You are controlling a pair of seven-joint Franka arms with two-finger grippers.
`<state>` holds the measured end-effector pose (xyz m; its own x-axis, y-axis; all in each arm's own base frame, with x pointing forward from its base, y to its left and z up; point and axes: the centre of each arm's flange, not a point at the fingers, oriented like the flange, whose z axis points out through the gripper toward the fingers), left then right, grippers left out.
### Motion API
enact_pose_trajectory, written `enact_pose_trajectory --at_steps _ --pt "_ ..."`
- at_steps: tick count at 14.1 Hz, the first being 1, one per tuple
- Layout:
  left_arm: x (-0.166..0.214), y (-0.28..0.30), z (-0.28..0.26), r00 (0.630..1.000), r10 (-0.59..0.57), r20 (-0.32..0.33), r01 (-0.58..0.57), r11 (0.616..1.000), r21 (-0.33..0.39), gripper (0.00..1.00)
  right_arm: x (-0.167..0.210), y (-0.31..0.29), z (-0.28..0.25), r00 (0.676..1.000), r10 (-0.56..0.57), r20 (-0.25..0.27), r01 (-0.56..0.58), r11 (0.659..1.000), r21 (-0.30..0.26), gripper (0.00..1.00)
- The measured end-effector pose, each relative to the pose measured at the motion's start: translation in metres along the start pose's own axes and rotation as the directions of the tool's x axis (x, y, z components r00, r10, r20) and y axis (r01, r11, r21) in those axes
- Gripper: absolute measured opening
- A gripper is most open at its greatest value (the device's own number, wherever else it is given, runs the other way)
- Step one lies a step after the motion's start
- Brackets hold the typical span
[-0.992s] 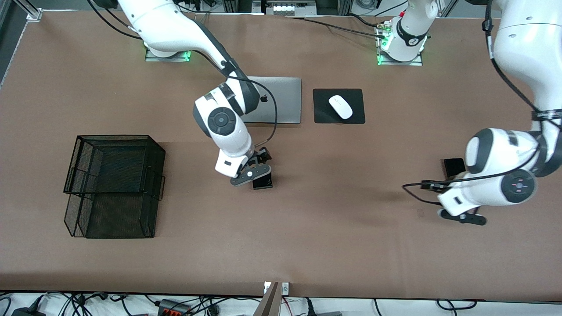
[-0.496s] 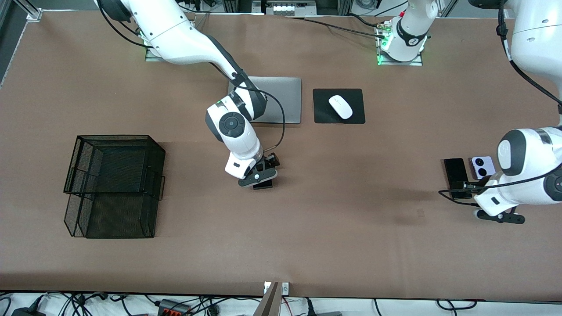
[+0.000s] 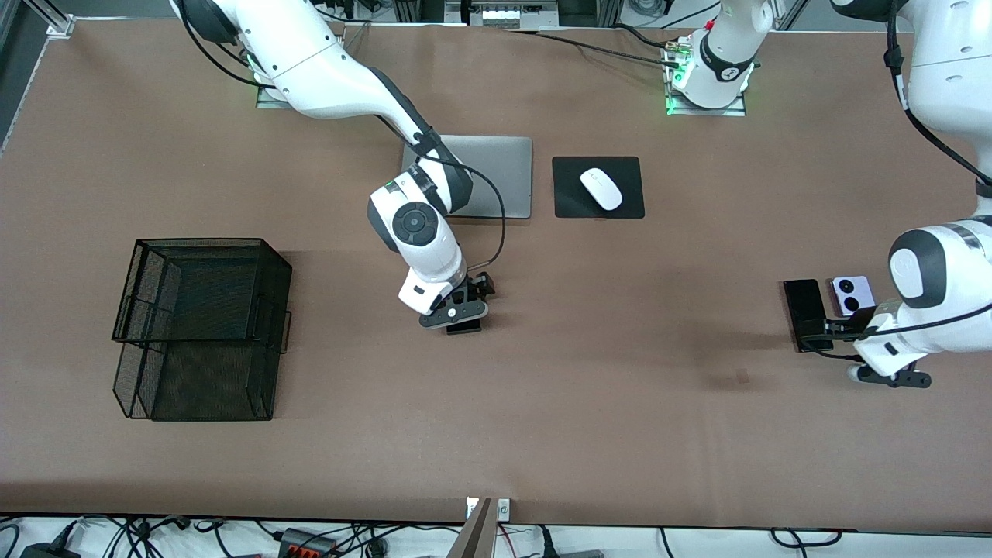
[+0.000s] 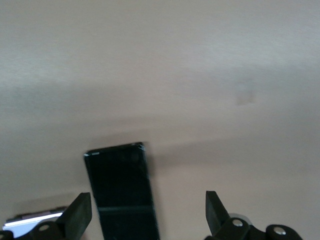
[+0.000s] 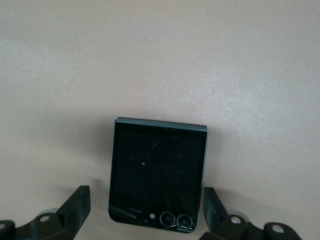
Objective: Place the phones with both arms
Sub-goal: 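Grasp the flip phone with the right gripper while the left gripper grasps the tall phone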
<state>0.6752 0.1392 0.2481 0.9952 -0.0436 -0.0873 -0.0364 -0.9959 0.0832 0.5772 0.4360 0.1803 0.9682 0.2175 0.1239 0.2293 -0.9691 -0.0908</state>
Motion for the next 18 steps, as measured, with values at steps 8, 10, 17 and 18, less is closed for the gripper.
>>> enact_pose_trajectory --at_steps 8,10,17,18 --pt "-0.037 -0.006 0.057 0.996 -0.008 -0.09 0.011 0.999 0.036 1.0 -0.001 0.007 0.01 1.0 0.003 0.007 -0.003 1.0 -0.019 1.0" --pt "-0.043 -0.017 0.06 0.994 -0.043 -0.096 0.046 0.999 0.027 1.0 -0.002 0.006 0.011 1.0 0.005 0.009 -0.005 1.0 -0.019 1.0" --pt "-0.054 -0.03 0.069 0.993 -0.086 -0.081 0.087 0.996 0.007 1.0 0.001 -0.003 0.007 1.0 0.02 -0.009 -0.02 1.0 -0.018 1.0" --pt "-0.057 -0.03 0.072 0.993 -0.087 -0.074 0.087 0.996 0.005 1.0 0.0 -0.004 0.01 1.0 0.013 -0.007 -0.013 1.0 -0.024 1.0"
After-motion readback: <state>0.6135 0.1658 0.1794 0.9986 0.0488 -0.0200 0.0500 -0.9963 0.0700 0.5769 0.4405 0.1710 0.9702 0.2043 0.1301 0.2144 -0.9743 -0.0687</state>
